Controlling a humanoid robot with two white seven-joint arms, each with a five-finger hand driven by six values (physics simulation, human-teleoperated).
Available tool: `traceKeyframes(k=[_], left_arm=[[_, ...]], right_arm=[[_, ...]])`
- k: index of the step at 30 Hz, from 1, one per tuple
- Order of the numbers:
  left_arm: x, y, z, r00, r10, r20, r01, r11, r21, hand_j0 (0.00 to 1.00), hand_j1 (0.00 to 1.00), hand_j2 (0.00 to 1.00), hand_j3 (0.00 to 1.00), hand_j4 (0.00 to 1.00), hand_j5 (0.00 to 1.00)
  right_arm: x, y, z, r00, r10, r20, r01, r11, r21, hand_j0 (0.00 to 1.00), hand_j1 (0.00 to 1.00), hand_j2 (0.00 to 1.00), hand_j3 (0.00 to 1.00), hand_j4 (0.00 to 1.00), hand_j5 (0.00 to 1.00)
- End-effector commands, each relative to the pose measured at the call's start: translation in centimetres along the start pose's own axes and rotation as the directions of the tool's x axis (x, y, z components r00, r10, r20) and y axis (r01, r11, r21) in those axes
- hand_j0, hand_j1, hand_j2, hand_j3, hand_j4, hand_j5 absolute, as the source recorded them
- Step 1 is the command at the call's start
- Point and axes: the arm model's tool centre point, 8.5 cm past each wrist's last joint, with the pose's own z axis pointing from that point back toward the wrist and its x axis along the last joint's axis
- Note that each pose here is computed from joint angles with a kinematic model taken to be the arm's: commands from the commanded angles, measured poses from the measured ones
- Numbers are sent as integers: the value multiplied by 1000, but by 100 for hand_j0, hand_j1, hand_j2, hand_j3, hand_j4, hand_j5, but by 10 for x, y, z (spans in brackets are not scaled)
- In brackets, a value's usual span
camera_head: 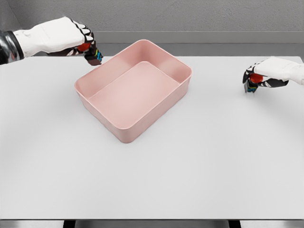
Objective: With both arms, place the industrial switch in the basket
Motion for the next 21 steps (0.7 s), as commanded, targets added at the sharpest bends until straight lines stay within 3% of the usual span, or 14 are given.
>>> traceKeyframes(k=[1, 8, 13, 21], left_arm=[[8, 5, -5, 1000, -3, 26, 2, 1000, 8, 37, 37, 37, 37, 37, 37], [36, 6, -29, 995, -1, 104, 0, 1000, 12, 37, 37, 37, 37, 37, 37], [60, -20, -50, 987, 37, 155, -32, 999, -34, 37, 37, 37, 37, 37, 37], [78, -38, -68, 985, 12, 172, 0, 998, -71, 37, 37, 37, 37, 37, 37]], right_arm=[[3, -2, -3, 1000, -4, 9, 5, 1000, -9, 56, 56, 56, 56, 56, 56], [12, -15, -11, 999, 12, 37, -11, 999, -34, 56, 56, 56, 56, 56, 56], [20, -25, -13, 998, 32, 59, -29, 998, -52, 55, 55, 55, 55, 55, 55], [27, -44, -14, 995, 62, 78, -55, 995, -84, 55, 55, 55, 55, 55, 55]])
